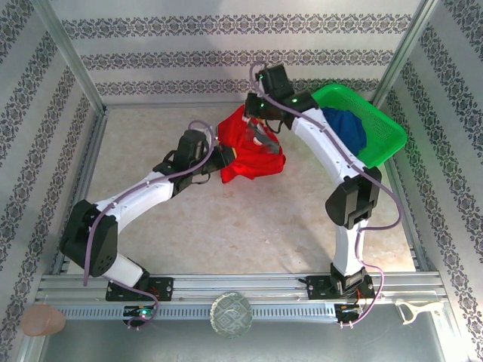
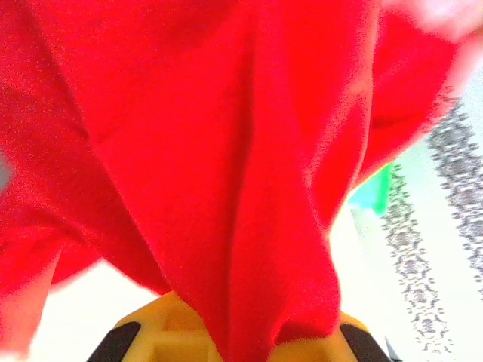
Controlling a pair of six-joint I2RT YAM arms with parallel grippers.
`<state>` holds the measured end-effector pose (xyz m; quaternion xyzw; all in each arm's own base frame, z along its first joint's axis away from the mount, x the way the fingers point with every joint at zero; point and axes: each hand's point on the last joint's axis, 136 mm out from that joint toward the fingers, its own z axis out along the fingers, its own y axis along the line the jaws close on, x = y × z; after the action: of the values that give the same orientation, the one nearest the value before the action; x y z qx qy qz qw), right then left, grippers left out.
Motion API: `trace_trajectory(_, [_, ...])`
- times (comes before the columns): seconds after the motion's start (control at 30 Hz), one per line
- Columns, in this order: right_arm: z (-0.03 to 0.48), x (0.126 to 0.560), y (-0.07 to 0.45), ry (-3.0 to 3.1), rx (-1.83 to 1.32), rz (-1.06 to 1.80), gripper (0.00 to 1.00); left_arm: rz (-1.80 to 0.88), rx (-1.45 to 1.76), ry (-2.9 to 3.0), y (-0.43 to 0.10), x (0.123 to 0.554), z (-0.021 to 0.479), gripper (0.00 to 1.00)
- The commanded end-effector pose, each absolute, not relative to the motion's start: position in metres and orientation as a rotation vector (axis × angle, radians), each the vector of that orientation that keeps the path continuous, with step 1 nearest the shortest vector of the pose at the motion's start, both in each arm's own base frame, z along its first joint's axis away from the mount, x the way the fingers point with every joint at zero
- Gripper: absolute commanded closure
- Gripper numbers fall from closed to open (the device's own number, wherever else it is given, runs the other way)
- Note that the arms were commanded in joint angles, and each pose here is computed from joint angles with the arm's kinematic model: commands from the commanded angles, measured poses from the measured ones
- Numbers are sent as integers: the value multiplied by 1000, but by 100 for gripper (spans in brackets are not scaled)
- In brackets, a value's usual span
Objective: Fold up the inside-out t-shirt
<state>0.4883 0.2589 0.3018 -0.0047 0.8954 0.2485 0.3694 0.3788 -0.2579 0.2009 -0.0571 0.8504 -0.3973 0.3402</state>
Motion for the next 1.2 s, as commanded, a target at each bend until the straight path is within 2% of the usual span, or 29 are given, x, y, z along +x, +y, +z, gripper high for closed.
trace_trajectory(0.0, [388, 482, 256, 2108, -31, 775, 100, -977, -185, 2176, -234, 372, 195, 100])
trace_trajectory(0.13, [422, 467, 250, 2033, -45, 828, 100, -926, -270, 2206, -206, 366, 164, 100])
trace_trajectory(0.17, [429, 462, 250, 2018, -53, 843, 100, -916, -288, 2214, -200, 366, 158, 94])
trace_trajectory(0.23, [441, 451, 249, 1985, -69, 873, 100, -893, -325, 2224, -184, 370, 149, 60])
trace_trajectory(0.3, [449, 441, 249, 1953, -96, 901, 100, -875, -337, 2223, -170, 374, 148, 32])
trace_trajectory(0.37, [449, 430, 249, 1933, -133, 926, 100, -861, -322, 2209, -159, 377, 159, 23])
trace_trajectory(0.5, [421, 417, 246, 1945, -262, 968, 100, -848, -241, 2169, -153, 373, 199, 15])
trace_trajectory(0.77, [423, 378, 233, 1768, -494, 1184, 100, -1019, -68, 2046, -200, 383, 276, 11])
trace_trajectory(1.17, [414, 374, 223, 1748, -463, 1283, 100, -1114, 9, 2120, -275, 430, 237, 8])
